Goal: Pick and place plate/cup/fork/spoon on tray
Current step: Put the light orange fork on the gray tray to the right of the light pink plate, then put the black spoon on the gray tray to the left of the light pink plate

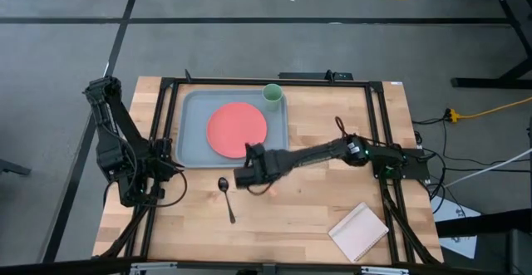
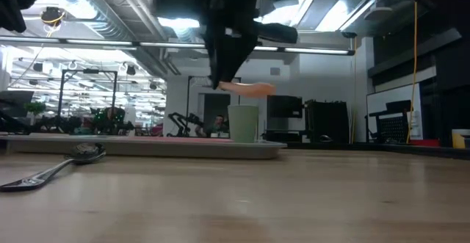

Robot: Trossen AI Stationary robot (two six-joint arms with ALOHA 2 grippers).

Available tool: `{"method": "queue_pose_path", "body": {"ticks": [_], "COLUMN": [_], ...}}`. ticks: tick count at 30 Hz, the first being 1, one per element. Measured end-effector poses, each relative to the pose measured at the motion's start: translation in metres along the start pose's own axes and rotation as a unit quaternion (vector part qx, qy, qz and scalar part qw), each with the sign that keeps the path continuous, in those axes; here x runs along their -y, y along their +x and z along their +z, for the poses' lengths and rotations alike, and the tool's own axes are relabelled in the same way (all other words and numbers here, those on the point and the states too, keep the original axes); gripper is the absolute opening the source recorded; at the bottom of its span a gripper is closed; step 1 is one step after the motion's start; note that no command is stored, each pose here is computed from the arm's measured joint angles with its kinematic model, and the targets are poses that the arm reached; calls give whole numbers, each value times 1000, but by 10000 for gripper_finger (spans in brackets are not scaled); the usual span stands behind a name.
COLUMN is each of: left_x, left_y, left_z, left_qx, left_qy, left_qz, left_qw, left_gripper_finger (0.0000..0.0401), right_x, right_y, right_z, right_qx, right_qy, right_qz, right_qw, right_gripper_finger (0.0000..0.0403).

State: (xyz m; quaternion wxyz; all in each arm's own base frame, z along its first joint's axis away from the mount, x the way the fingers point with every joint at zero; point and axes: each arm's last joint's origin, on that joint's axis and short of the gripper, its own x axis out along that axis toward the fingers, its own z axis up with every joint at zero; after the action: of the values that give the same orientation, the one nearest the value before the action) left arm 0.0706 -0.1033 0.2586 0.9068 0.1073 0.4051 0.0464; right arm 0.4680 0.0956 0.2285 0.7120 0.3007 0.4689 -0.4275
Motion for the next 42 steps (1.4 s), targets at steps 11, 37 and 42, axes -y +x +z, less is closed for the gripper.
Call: {"method": "queue_pose_path", "body": {"ticks": [11,37,42], "left_x": [0,4,4], "left_y": [0,0,0], "left_z": [0,3,3], "left_qx": [0,10,11], "left_qy": [-24,-69,-69], "left_qz": [0,-16,-15], "left_qw": [1000,997,997], "left_gripper_finger": [41,41,41], "right_x": [59,95,94], "right_y": [38,139,135], "right_z": [99,106,107], "right_qx": [-39,-66,-55], "right_qy": [60,143,138], "right_qz": [-100,-122,-128], "right_qw": [992,980,981], "right_gripper_finger": [26,82,113]}}
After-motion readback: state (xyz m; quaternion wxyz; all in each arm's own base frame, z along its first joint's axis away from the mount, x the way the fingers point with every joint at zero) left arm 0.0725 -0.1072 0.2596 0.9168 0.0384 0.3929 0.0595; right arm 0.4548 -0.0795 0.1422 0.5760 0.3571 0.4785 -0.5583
